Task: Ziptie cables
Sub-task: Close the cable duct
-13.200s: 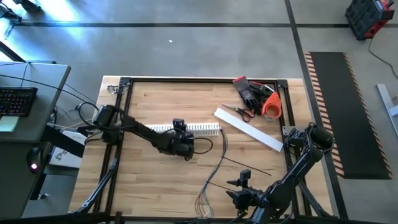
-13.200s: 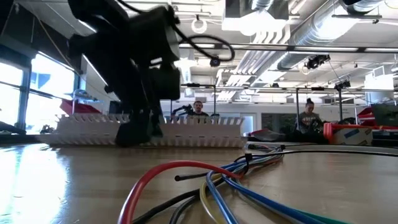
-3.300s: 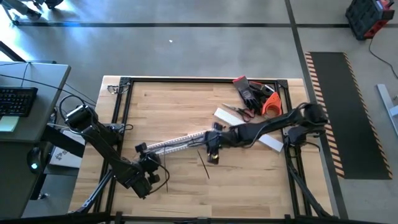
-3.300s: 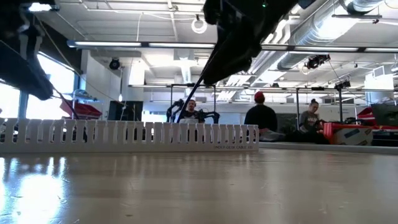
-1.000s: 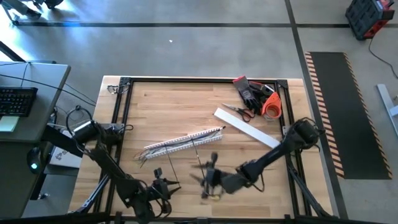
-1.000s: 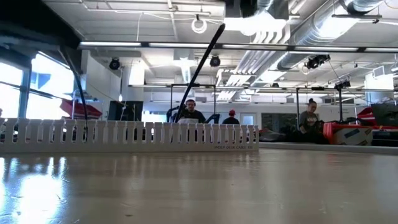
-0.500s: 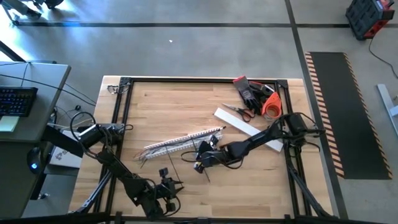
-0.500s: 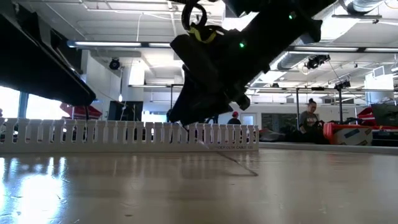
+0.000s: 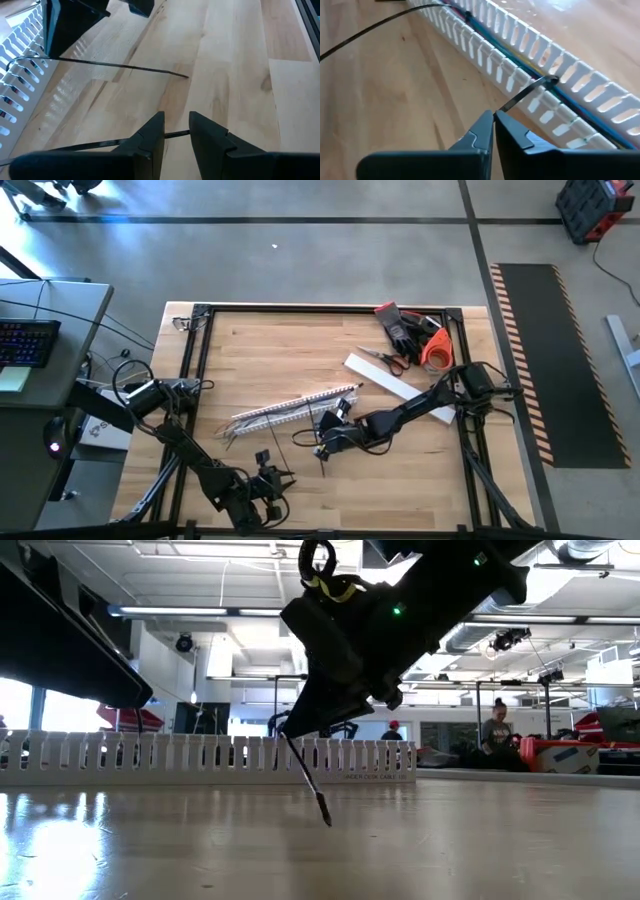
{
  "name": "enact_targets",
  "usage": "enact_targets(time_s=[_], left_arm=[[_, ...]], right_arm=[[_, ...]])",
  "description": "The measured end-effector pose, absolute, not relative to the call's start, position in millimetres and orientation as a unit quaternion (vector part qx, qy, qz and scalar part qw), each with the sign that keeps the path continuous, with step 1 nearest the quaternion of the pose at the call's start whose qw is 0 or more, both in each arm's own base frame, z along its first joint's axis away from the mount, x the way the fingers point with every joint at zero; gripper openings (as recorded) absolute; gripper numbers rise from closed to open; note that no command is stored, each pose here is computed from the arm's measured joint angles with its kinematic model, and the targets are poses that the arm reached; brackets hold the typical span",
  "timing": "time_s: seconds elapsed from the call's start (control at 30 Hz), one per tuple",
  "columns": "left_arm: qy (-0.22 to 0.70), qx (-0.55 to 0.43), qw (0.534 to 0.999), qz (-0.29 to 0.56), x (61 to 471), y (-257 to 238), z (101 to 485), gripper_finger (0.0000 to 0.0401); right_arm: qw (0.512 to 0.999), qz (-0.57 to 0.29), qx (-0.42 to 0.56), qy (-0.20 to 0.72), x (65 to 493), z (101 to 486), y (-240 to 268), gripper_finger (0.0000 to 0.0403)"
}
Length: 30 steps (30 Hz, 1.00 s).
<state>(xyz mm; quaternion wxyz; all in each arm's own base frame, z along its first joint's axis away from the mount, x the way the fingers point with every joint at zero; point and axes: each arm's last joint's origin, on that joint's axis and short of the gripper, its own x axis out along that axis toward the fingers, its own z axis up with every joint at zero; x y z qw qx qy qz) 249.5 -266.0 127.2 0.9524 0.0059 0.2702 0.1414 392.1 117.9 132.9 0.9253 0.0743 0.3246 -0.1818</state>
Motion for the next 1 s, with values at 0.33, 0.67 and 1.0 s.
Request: enact_targets(time_s=[0.33, 0.67, 1.0], left_arm=[[0.269, 0.006, 0.952, 0.143, 249.9, -265.5, 127.2, 0.0071], [0.269, 0.006, 0.952, 0.145, 250.9, -264.7, 127.3, 0.0071], [0.267, 0.005, 0.953, 0.146, 250.9, -264.9, 127.4, 0.0071]], right_arm=[[0.923, -0.200, 0.065, 0.323, 397.2, 112.8, 115.4, 0.0011], [0.934, -0.176, 0.054, 0.306, 399.6, 112.9, 123.7, 0.0012], [0.926, -0.195, 0.021, 0.323, 393.1, 117.3, 123.5, 0.0029]])
